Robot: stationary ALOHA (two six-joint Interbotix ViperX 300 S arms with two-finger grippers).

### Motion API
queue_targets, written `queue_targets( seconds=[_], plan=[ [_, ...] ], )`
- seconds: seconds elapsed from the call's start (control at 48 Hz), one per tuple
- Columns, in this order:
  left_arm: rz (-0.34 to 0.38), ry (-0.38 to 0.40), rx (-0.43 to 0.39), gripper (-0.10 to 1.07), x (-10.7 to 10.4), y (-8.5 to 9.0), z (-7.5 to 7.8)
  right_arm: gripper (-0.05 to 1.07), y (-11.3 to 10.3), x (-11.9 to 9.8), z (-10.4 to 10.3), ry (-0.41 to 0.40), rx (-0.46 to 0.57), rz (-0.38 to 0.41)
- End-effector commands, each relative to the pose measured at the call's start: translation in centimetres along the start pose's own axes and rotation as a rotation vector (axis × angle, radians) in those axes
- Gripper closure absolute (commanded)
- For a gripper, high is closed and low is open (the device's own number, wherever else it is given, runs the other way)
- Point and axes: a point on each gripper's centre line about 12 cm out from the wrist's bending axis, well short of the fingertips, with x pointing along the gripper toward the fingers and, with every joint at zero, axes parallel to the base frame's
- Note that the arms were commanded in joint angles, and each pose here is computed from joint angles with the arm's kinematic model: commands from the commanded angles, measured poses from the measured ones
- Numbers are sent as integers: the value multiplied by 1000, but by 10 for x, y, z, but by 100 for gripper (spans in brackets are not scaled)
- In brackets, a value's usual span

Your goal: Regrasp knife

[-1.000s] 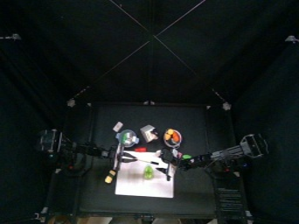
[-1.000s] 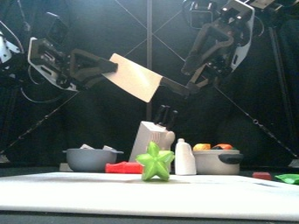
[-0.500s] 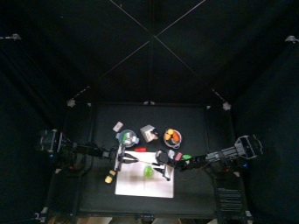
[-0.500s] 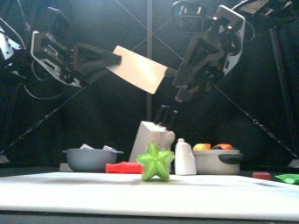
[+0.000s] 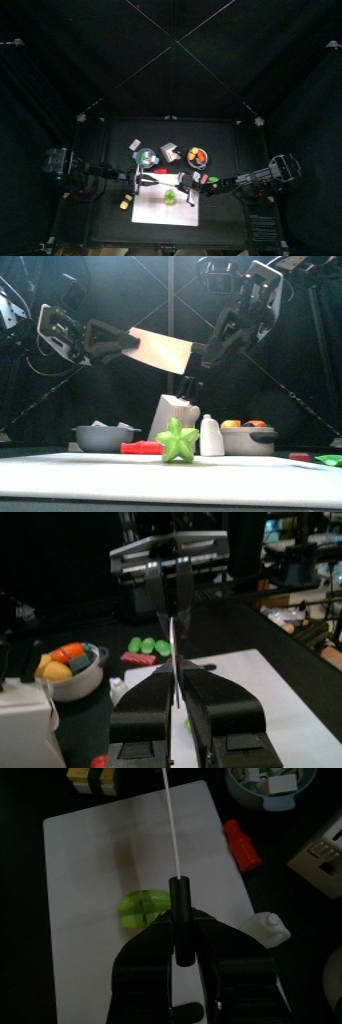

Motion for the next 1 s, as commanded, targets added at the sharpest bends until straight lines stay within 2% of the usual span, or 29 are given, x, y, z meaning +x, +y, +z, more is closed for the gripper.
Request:
queue_targets(
  seconds=[0.0, 0.208, 0.75, 0.979],
  plan=[
    [-27, 22, 11, 47, 8, -6, 4, 63, 2, -12, 18, -53, 26, 20],
    [-47, 102, 17, 47, 11, -12, -3, 64, 2, -10, 13, -39, 29, 17],
    [-42, 94, -9, 47, 17, -17, -1, 64, 1, -6, 7, -13, 47, 9],
    [31, 85, -88, 47, 23, -15, -2, 64, 2, -5, 1, 6, 60, 11]
  ],
)
